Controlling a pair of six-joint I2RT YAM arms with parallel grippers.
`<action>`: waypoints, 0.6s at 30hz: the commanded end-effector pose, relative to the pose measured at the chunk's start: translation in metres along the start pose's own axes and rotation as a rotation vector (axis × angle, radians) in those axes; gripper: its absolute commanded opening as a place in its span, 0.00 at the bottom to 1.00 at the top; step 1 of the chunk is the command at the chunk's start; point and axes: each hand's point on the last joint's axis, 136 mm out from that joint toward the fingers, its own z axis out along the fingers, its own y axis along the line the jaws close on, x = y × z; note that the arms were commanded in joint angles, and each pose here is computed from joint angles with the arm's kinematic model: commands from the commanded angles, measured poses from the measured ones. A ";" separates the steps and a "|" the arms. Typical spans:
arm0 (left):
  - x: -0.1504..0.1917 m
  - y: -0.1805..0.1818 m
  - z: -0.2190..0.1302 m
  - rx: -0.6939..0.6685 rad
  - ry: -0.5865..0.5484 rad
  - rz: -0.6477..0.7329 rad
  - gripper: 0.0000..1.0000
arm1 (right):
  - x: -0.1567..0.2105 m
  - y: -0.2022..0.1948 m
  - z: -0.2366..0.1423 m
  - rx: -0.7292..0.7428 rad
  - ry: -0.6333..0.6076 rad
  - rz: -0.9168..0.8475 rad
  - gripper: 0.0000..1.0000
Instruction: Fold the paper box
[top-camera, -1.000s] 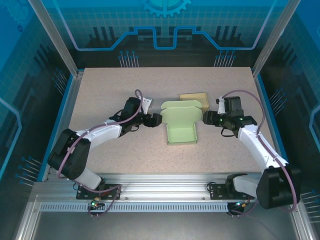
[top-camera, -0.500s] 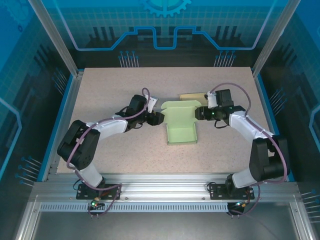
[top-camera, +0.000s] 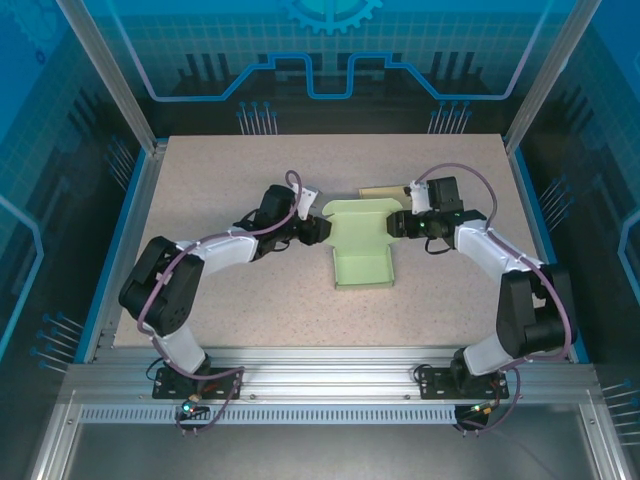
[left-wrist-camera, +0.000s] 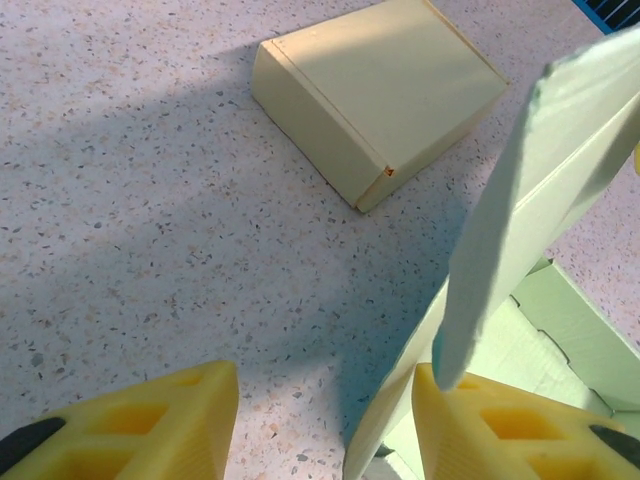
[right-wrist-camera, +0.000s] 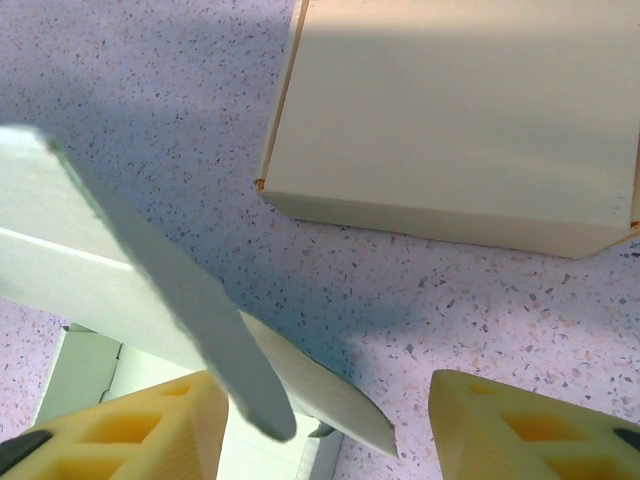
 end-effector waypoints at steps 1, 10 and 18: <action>-0.007 -0.004 0.002 0.032 -0.011 0.002 0.52 | -0.014 0.005 0.001 -0.002 -0.028 -0.037 0.57; -0.003 -0.003 0.004 0.026 0.004 0.013 0.47 | -0.015 0.006 0.008 -0.017 -0.022 -0.034 0.55; -0.013 -0.014 0.007 0.045 -0.029 0.009 0.22 | -0.013 0.021 0.007 -0.059 -0.038 -0.030 0.32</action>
